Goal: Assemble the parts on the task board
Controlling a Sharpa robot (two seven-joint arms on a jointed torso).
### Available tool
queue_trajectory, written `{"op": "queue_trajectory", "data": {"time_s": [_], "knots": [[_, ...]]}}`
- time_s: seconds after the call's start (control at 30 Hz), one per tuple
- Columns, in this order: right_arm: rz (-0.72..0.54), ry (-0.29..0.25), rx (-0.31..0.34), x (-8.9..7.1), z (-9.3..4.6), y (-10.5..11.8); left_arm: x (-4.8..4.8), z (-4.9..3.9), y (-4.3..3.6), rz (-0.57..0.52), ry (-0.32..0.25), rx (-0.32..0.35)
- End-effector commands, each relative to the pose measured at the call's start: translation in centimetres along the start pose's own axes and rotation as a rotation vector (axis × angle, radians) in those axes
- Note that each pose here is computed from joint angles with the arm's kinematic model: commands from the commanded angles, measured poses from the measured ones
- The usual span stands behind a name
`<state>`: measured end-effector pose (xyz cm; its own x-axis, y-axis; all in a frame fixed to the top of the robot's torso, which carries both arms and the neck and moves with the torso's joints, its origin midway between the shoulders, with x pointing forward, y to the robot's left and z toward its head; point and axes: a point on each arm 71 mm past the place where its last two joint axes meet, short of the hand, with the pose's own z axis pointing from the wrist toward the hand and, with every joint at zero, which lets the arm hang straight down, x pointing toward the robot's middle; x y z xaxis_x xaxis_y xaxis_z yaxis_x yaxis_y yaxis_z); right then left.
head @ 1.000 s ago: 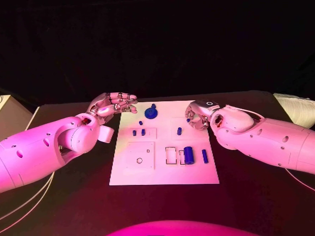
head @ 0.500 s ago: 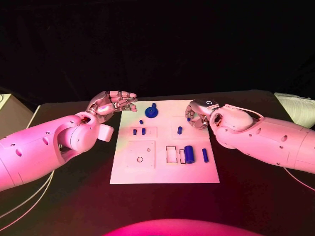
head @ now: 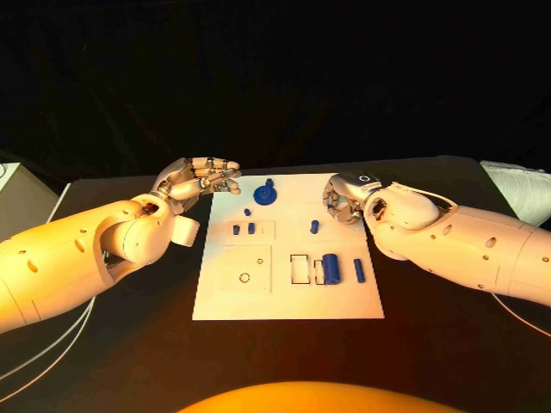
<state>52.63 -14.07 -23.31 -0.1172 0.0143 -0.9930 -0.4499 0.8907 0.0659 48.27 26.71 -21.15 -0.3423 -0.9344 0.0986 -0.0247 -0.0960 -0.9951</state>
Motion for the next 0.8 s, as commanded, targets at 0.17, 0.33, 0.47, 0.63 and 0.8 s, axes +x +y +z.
{"op": "queue_trajectory", "data": {"time_s": [0.17,0.33,0.47,0.63,0.8], "knots": [[-0.016,0.110,-0.022,2.62,-0.48,1.19,0.17,0.01,-0.17,-0.007,0.007,0.012],[-0.016,0.074,-0.013,2.46,-0.53,1.19,0.18,0.00,-0.17,-0.004,0.008,0.011],[-0.014,0.035,-0.005,2.23,-0.59,1.14,0.18,0.01,-0.16,-0.002,0.007,0.010],[-0.004,-0.016,0.006,1.94,-0.72,1.02,0.16,0.01,-0.15,0.000,0.006,0.009],[0.003,-0.046,0.013,1.74,-0.84,0.85,0.13,0.01,-0.14,0.002,0.004,0.008]]}}
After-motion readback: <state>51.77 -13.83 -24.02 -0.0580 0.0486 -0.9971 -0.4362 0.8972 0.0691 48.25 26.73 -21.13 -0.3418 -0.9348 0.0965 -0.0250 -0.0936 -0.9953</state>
